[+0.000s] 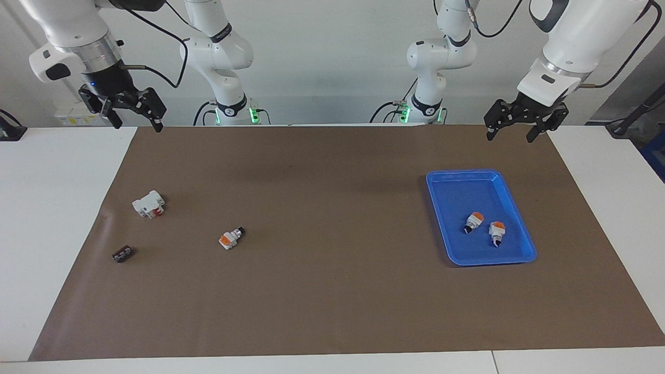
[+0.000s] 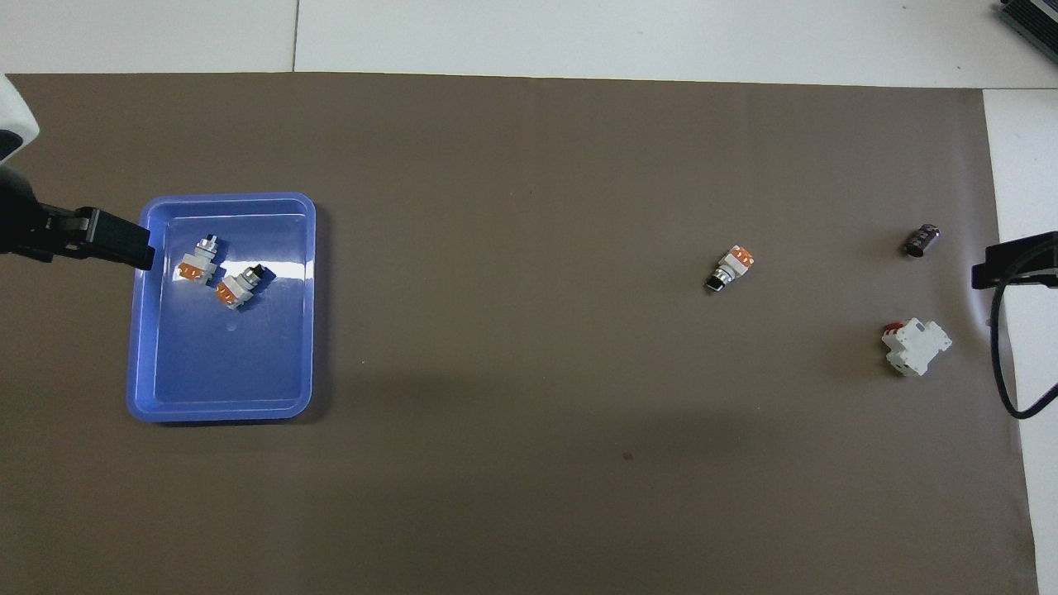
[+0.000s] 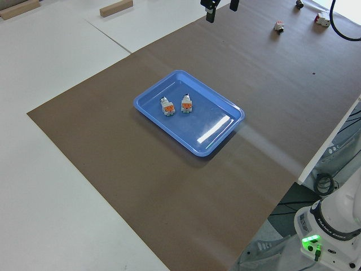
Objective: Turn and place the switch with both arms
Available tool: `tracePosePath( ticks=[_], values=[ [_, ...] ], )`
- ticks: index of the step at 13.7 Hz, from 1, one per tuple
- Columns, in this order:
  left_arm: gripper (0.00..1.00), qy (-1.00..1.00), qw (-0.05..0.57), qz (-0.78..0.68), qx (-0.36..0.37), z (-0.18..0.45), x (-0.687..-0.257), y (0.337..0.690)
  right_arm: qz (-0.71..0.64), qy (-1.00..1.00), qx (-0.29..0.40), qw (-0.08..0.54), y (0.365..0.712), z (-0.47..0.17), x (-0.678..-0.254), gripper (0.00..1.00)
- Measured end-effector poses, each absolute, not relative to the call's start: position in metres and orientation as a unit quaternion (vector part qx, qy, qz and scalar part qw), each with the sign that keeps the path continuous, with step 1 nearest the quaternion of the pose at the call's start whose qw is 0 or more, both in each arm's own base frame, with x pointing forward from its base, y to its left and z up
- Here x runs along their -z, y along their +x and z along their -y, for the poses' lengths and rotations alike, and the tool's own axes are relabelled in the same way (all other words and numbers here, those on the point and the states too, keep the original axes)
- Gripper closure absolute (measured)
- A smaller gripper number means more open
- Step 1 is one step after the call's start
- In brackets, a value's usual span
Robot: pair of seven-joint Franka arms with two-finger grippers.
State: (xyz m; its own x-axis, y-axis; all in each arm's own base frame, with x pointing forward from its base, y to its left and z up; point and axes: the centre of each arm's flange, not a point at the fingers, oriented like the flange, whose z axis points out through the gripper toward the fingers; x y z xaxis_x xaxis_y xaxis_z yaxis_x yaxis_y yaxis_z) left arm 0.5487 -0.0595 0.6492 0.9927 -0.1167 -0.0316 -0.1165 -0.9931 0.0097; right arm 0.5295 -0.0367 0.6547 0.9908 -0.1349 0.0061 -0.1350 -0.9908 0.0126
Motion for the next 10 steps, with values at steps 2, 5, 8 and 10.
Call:
tracePosePath(
  ticks=[2, 5, 8, 10],
  values=[
    [0.0, 0.999, 0.003, 0.046, 0.009, 0.059, -0.644, 0.549, 0.064, 0.998, 0.011, 0.01, 0.526, 0.033, -0.654, 0.0],
    [0.0, 0.999, -0.001, 0.039, 0.002, 0.053, -0.639, 0.553, 0.061, 0.998, 0.021, 0.015, 0.524, 0.03, -0.653, 0.0],
    [0.0, 0.999, -0.004, 0.033, -0.011, 0.052, -0.641, 0.556, 0.048, 0.998, 0.021, 0.033, 0.524, 0.019, -0.653, 0.0],
    [0.0, 1.0, -0.004, 0.027, -0.015, 0.053, -0.642, 0.556, 0.047, 0.998, 0.021, 0.033, 0.524, 0.018, -0.653, 0.0]
  ],
)
